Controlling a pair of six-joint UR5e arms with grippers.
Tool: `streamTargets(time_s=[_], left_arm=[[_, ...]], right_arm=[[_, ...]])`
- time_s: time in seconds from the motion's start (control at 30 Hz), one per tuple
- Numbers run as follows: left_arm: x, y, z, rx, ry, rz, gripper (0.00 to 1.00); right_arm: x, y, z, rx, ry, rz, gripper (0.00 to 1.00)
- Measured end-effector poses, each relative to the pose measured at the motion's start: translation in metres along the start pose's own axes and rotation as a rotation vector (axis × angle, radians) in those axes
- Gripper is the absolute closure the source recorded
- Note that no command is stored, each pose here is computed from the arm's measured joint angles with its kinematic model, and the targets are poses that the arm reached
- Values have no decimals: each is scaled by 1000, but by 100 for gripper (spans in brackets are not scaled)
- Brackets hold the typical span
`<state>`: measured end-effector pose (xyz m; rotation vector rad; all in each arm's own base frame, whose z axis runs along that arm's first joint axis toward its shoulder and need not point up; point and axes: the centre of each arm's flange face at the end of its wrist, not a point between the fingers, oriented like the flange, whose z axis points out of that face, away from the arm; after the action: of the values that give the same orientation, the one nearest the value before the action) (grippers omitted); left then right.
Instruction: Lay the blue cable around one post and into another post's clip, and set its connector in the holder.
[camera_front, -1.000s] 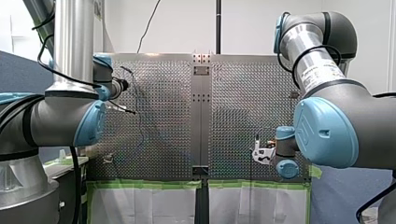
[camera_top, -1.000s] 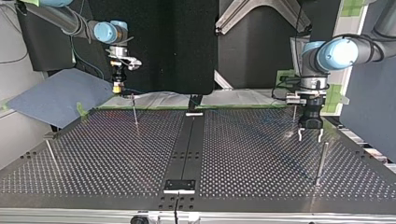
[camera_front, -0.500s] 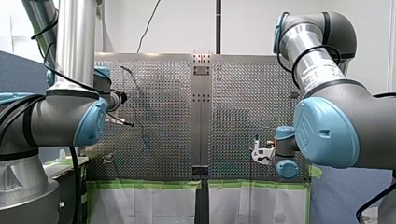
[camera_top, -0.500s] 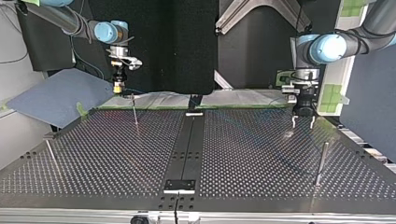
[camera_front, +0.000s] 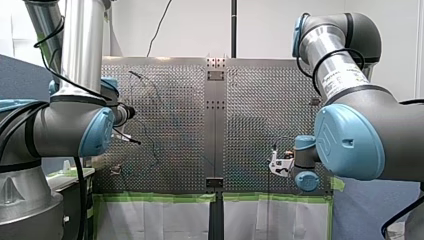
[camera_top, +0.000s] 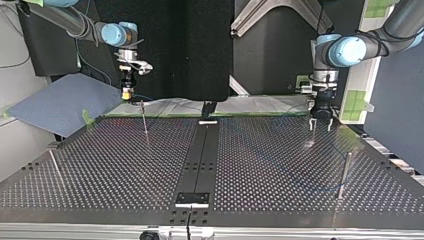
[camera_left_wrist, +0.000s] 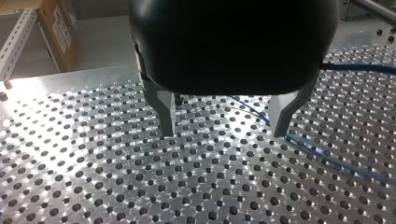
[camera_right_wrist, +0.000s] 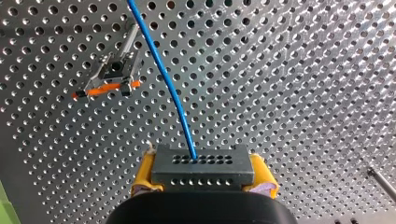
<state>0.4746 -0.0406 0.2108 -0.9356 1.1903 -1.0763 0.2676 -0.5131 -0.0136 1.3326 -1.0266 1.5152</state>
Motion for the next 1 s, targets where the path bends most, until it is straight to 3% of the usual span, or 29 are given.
streamTargets(time_s=[0.33,0.57,0.73,1.0], left_arm=[[-26,-11,20,67,-67,-41,0],[-49,-22,41,61,-127,5,0],[-58,-20,53,31,-151,40,0],[-49,11,60,-82,-128,91,0]], right_arm=[[0,-3,-1,5,0,1,95],[0,-3,-1,5,0,1,95],[0,-4,-1,7,0,0,95],[0,-6,-1,11,-1,-1,95]])
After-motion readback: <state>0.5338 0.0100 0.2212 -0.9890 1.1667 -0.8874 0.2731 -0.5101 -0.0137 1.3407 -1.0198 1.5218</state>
